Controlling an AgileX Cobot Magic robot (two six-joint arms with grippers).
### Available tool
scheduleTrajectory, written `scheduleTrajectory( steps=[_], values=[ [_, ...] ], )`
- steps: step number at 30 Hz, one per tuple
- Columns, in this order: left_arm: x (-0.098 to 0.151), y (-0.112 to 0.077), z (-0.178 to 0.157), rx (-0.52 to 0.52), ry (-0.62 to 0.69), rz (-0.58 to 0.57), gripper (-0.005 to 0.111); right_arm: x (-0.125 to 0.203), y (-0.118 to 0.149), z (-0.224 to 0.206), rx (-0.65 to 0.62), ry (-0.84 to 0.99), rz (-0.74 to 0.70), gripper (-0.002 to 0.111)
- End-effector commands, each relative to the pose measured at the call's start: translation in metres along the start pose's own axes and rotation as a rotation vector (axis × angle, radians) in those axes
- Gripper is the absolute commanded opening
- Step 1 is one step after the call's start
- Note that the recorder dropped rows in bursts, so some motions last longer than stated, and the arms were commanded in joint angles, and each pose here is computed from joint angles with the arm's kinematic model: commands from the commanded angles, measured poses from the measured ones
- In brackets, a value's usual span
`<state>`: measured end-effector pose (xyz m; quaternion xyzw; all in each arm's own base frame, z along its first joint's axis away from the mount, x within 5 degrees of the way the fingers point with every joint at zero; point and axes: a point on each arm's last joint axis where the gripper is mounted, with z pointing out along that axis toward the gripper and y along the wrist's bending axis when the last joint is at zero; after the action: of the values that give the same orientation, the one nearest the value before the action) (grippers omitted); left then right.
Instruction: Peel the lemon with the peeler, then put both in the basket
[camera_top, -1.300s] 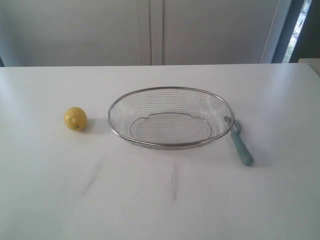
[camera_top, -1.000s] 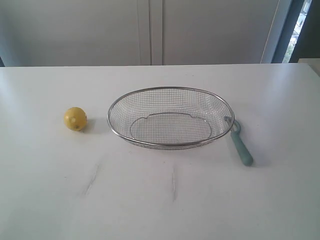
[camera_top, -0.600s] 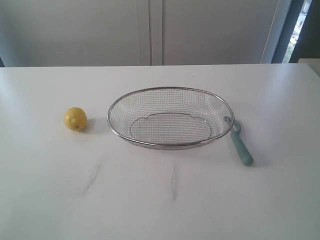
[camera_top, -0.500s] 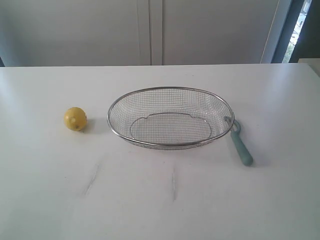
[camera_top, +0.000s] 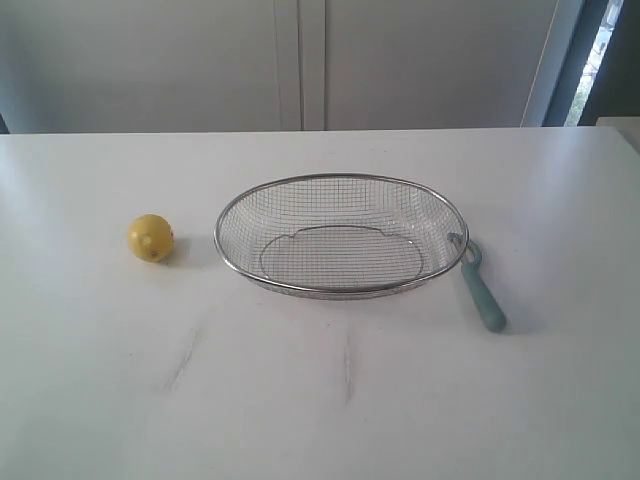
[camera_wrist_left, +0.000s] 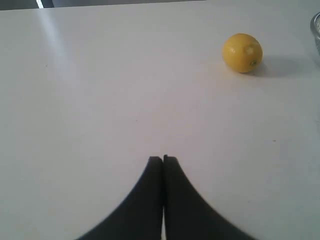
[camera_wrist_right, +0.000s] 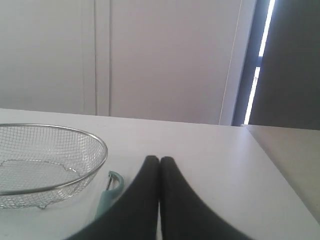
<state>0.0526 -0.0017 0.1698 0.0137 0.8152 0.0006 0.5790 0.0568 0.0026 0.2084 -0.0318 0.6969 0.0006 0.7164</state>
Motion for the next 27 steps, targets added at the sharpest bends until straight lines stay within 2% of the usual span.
scheduleTrajectory(
  steps=[1,8,14,20,27],
  values=[
    [0.001,0.000,0.000,0.000,-0.004,0.003,0.000,-0.007,0.000,-0.001,0.000,-0.081,0.005,0.000],
    [0.001,0.000,0.000,0.000,-0.004,0.003,0.000,-0.035,-0.001,-0.008,0.014,-0.400,0.005,0.000],
    [0.001,0.000,0.000,0.000,-0.004,0.003,0.000,-0.044,-0.005,-0.012,0.053,-0.509,0.009,0.000],
    [0.001,0.000,0.000,0.000,-0.004,0.003,0.000,-0.048,-0.022,-0.006,0.186,-0.554,0.229,0.000],
    [0.001,0.000,0.000,0.000,-0.004,0.003,0.000,-0.085,-0.028,0.023,0.230,-0.511,0.264,0.000]
  ],
)
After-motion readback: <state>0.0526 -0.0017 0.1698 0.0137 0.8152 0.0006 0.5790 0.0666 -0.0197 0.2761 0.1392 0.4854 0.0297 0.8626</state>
